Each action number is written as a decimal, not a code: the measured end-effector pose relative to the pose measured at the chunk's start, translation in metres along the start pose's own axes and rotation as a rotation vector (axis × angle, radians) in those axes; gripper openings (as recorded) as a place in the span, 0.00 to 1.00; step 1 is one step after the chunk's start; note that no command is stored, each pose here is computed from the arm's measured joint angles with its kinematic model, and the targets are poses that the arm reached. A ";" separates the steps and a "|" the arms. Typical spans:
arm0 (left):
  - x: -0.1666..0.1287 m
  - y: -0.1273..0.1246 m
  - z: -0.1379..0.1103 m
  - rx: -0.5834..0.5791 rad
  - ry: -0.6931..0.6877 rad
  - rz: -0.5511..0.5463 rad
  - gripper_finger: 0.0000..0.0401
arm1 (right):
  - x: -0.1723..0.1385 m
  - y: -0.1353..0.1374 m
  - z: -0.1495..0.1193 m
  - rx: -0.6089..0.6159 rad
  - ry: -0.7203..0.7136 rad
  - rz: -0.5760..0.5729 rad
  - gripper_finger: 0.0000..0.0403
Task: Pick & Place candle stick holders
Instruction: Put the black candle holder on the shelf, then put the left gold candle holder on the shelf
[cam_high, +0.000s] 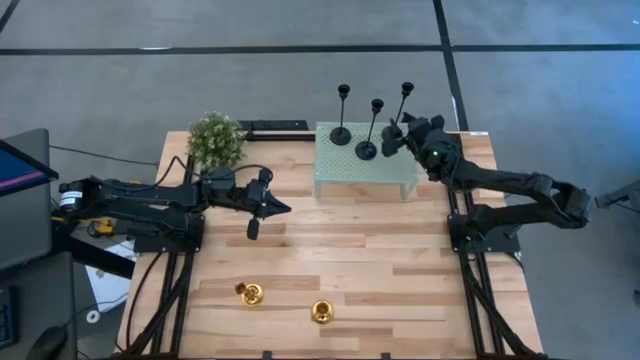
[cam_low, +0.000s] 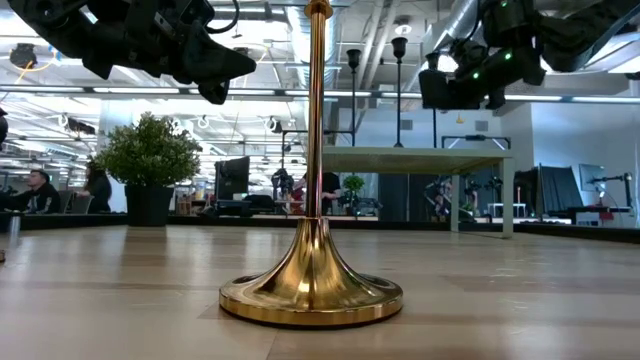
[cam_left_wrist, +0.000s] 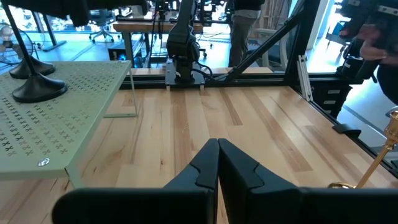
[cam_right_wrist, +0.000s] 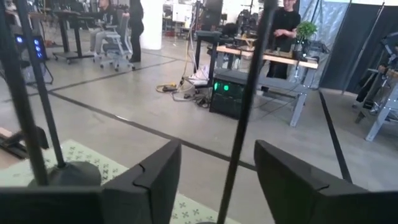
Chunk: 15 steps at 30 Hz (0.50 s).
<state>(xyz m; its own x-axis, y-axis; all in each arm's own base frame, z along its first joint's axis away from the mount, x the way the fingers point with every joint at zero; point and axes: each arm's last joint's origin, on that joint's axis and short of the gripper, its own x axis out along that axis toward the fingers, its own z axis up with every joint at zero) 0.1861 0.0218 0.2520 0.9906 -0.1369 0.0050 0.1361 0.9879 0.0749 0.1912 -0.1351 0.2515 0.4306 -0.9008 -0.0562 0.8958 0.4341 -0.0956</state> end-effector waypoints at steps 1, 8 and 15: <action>0.000 0.000 0.000 0.000 0.000 0.000 0.02 | -0.003 -0.001 0.002 0.000 -0.001 0.005 0.51; 0.000 0.000 0.000 0.000 0.000 0.000 0.02 | -0.032 0.000 0.010 -0.035 0.043 0.090 0.57; 0.000 0.000 0.000 0.000 0.000 0.000 0.02 | -0.081 0.005 0.009 -0.038 0.149 0.279 0.55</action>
<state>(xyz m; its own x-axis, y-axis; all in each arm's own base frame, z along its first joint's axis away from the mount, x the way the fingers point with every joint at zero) 0.1861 0.0218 0.2520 0.9906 -0.1369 0.0052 0.1361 0.9879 0.0750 0.1614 -0.0604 0.2642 0.6359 -0.7365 -0.2305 0.7391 0.6672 -0.0926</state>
